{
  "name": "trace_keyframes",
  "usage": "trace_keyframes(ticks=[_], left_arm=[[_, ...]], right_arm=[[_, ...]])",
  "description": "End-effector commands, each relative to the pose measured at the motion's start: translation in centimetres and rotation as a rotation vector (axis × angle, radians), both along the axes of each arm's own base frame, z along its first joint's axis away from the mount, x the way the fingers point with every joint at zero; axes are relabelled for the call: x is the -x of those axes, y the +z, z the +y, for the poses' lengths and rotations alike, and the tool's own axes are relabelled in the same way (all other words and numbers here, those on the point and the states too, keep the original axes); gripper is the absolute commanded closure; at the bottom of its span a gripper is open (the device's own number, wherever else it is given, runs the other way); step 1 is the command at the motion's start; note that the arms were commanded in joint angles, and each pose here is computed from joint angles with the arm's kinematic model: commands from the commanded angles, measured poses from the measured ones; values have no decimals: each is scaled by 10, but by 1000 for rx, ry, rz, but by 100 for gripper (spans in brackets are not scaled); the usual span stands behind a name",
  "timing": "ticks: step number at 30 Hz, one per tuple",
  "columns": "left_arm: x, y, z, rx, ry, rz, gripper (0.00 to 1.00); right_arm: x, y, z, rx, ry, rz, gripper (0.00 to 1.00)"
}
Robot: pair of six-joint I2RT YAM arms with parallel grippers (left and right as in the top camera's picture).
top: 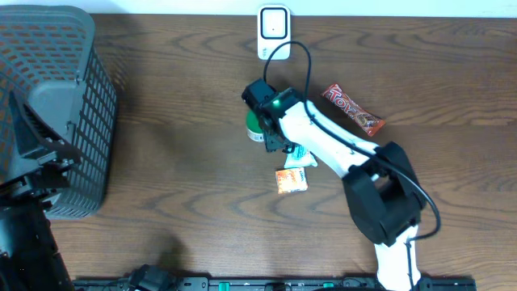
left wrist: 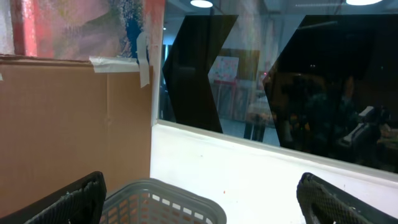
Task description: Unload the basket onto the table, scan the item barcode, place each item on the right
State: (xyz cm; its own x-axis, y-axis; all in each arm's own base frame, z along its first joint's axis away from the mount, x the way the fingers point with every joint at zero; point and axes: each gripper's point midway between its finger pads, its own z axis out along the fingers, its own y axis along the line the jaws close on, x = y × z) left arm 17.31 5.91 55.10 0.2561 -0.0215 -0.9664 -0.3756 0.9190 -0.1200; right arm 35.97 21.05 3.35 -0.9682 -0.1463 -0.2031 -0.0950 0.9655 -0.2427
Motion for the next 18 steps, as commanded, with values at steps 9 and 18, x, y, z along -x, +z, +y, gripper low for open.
trace_keyframes(ticks=[9, 18], left_arm=[[3, 1, 2, 9, 7, -11, 2], [3, 1, 2, 9, 7, -10, 2]], right_arm=[[12, -40, -18, 112, -29, 89, 60], [24, -34, -1, 13, -19, 171, 99]])
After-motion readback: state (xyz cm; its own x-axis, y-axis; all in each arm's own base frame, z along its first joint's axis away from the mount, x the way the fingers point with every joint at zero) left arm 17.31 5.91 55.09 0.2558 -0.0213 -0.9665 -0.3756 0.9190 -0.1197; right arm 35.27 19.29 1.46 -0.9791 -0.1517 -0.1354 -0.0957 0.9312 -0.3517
